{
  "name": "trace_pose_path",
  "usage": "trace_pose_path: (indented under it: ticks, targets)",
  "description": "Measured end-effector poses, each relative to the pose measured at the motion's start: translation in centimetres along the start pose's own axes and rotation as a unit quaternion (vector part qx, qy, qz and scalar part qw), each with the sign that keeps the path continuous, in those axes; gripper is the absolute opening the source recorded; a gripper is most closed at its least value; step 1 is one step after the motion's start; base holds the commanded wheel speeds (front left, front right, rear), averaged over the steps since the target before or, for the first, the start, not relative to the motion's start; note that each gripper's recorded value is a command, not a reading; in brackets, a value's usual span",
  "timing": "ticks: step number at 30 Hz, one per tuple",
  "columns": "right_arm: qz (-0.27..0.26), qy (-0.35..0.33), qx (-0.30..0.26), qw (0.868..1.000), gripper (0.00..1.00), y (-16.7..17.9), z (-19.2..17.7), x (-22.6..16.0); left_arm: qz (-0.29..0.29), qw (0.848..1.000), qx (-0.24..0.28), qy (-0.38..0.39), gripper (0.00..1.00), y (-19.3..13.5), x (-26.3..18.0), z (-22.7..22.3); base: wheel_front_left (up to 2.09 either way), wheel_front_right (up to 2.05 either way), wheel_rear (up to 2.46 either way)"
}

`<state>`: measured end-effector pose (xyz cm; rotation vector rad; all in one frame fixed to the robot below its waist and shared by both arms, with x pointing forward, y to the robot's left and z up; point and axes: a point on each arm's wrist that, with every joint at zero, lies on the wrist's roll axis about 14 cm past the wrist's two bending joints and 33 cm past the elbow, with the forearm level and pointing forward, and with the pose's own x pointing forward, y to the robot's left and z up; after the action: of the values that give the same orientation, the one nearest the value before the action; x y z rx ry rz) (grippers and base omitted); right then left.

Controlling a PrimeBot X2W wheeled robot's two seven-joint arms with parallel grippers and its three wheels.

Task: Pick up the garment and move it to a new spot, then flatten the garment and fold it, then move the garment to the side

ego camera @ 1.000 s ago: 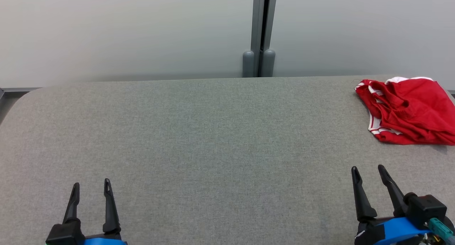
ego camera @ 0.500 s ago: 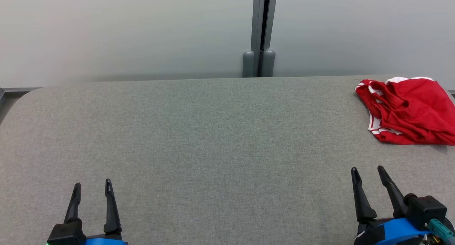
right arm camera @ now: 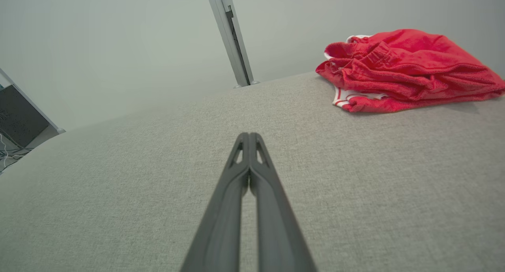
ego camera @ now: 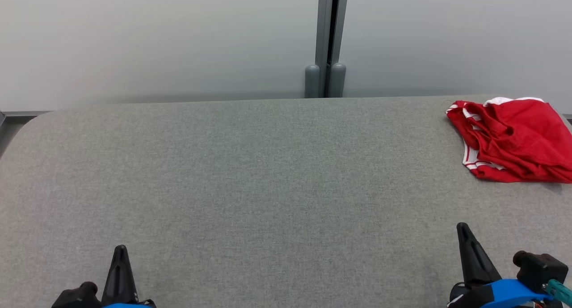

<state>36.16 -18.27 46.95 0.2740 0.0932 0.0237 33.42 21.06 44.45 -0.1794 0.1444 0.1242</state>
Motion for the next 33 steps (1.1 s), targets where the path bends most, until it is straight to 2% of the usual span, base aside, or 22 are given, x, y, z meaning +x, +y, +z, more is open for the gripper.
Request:
trace_pose_path:
  ticks: [14,33]
  targets:
    - [-0.016,-0.001,0.122,0.992,0.00,-0.6,0.3,0.2,0.009,0.991,-0.131,0.016,0.00,0.0,0.8,0.2,0.00,0.00,0.00]
    - [-0.021,-0.008,0.256,0.966,0.00,-0.8,0.9,0.8,0.004,0.960,-0.277,0.023,0.00,-0.4,1.8,1.0,0.00,0.00,0.00]
